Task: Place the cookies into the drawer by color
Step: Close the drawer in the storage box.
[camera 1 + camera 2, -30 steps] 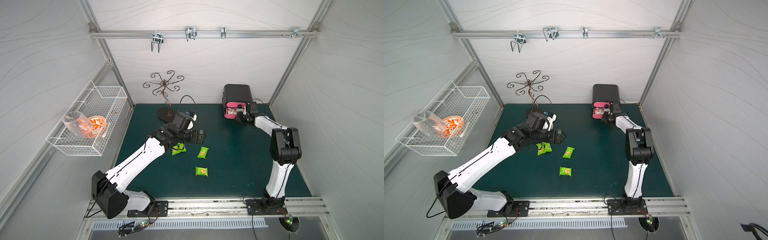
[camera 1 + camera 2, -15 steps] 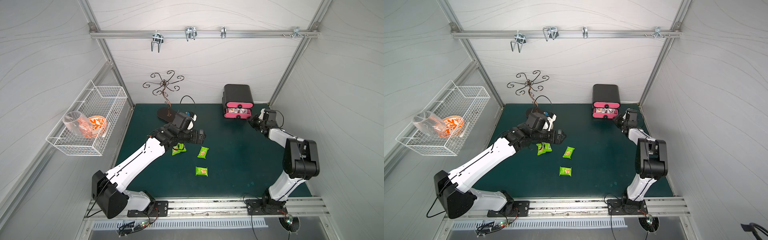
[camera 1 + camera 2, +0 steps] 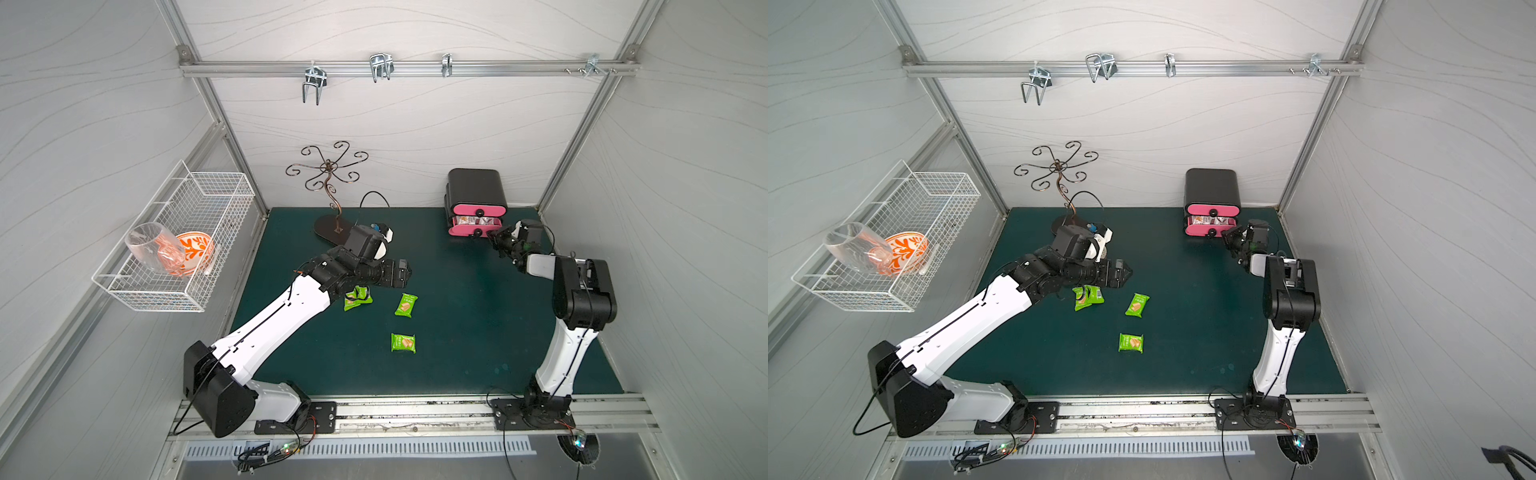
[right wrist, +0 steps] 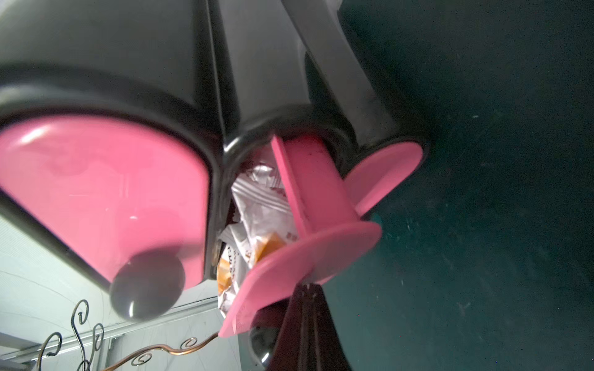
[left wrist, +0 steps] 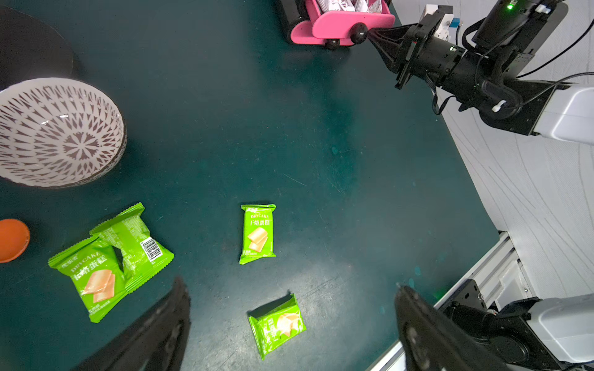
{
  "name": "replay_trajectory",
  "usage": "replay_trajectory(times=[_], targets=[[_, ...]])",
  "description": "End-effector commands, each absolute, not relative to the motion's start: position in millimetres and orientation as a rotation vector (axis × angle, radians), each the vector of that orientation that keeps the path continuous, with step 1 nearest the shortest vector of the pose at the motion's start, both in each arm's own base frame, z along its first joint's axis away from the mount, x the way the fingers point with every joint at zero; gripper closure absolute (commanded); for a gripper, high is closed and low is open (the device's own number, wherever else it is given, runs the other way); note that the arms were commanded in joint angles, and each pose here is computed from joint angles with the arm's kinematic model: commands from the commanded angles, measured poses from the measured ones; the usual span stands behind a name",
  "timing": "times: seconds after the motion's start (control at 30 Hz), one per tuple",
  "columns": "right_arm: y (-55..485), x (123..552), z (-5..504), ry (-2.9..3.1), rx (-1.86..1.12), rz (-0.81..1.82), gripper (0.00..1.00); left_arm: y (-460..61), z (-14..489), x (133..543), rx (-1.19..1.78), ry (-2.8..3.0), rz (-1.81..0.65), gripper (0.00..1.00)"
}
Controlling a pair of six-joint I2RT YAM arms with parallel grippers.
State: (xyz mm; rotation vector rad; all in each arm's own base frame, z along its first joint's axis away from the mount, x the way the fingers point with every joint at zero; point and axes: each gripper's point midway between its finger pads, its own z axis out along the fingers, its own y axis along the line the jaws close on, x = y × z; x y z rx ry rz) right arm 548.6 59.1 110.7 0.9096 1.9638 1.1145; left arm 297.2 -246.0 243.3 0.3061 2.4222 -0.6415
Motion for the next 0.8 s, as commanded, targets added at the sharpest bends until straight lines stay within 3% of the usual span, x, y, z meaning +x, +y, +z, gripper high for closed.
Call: replay_trajectory(times=[0.0,0.33,0.53,0.77], targets=[[69.7,565.1,127.8,1.896,0.882,1.175,1.0,-247.6,253.0,303.8,0.317,2.38,-0.65,0.01],[81.9,591.7,115.2,1.909,0.912,1.167,1.0,-245.4,253.8,304.4,0.315,2.381,-0.64,0.01],[82.7,579.1,119.6,1.93,0.883,1.168,0.99,-242.1,254.7,303.6,0.306,2.378,-0.631,0.01],[81.6,533.5,100.3,1.953,0.976,1.192,0.73,-242.6,258.2,304.1,0.299,2.369,-0.641,0.01]])
